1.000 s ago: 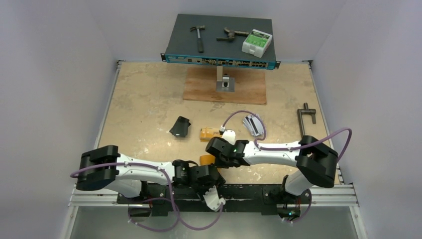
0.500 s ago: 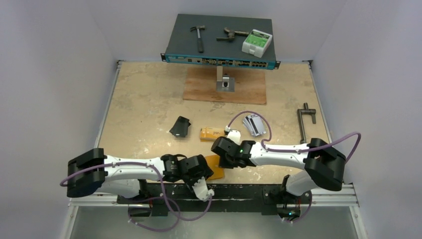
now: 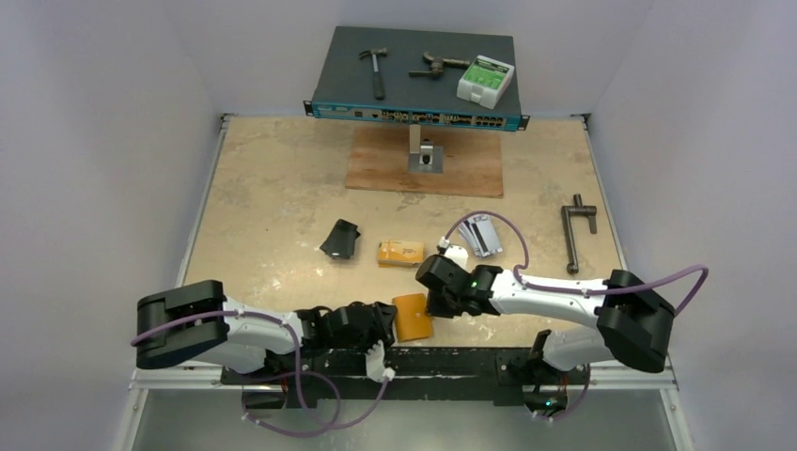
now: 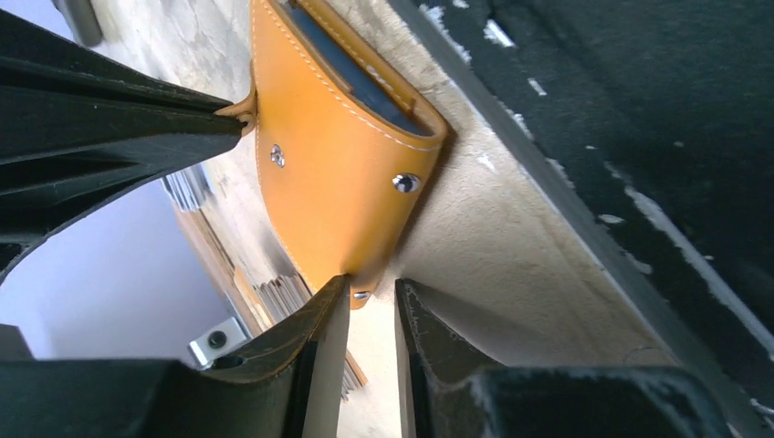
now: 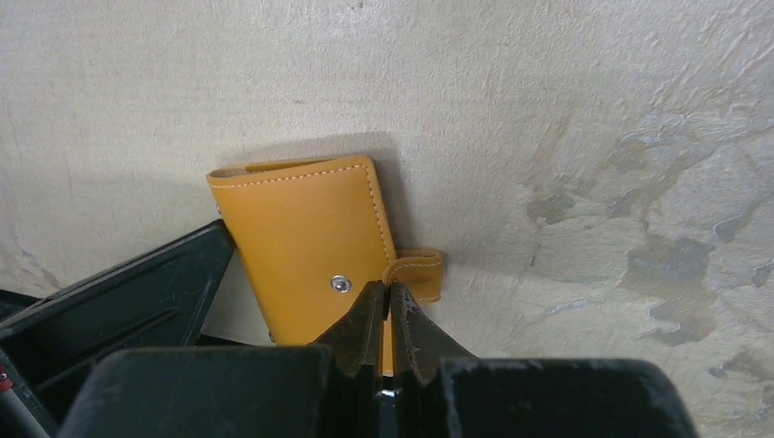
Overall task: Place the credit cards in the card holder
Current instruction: Close the card holder at the center of the board.
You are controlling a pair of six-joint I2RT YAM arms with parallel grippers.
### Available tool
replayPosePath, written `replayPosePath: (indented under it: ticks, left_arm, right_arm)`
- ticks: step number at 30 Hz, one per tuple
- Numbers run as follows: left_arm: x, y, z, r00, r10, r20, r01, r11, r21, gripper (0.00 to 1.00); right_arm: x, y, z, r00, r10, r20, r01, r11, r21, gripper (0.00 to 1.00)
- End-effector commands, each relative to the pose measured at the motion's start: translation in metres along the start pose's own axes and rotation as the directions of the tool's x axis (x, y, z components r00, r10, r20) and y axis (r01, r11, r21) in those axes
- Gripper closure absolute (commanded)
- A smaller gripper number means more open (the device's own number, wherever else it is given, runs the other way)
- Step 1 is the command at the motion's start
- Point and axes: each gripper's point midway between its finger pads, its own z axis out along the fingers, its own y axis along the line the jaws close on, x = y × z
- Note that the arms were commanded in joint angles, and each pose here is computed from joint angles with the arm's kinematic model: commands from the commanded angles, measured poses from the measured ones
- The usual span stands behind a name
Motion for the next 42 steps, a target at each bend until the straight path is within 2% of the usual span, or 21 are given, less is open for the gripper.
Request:
replayPosePath:
  ticks: [1,10,14,21,31,33,35,36,42]
  left_arm:
    - [-0.015,0.005,0.002,0.993,0.071,0.091,-0.063,0.995,-0.083,0.74]
    - [-0.018,0.039,0.001,0.993,0.082,0.080,-0.067,0.983,-0.174,0.66]
    - [-0.025,0.024,0.002,0.988,0.109,0.107,-0.094,0.986,-0.139,0.65]
    - [-0.049,-0.004,0.007,0.941,0.253,0.226,-0.240,0.967,-0.085,0.74]
    - [-0.037,-0.028,0.019,0.950,0.249,0.188,-0.265,0.962,0.063,0.70]
    - [-0.035,-0.041,0.020,0.944,0.264,0.196,-0.290,0.950,0.117,0.74]
    - [-0.035,-0.046,0.022,0.943,0.263,0.201,-0.295,0.944,0.148,0.90]
    - [-0.035,-0.048,0.022,0.944,0.262,0.202,-0.296,0.942,0.159,0.93]
    - [-0.033,-0.049,0.024,0.950,0.247,0.190,-0.279,0.946,0.167,0.94]
  right_arm:
    - [0.000,-0.004,-0.004,1.000,-0.021,-0.005,0.021,0.999,-0.033,1.00]
    - [-0.001,0.003,-0.009,0.999,-0.046,-0.018,0.044,0.996,-0.074,1.00]
    - [-0.001,0.005,-0.007,0.998,-0.049,-0.025,0.047,0.996,-0.077,1.00]
    - [-0.003,0.015,-0.005,0.998,-0.057,-0.034,0.054,0.994,-0.092,1.00]
    - [-0.005,0.018,-0.010,0.998,-0.055,-0.031,0.052,0.992,-0.111,1.00]
    - [-0.005,0.020,-0.012,0.998,-0.058,-0.032,0.053,0.991,-0.123,1.00]
    - [-0.005,0.020,-0.014,0.997,-0.065,-0.035,0.060,0.990,-0.128,1.00]
    - [-0.005,0.021,-0.015,0.997,-0.071,-0.036,0.066,0.989,-0.130,1.00]
    - [-0.007,0.019,-0.016,0.993,-0.106,-0.044,0.101,0.990,-0.097,1.00]
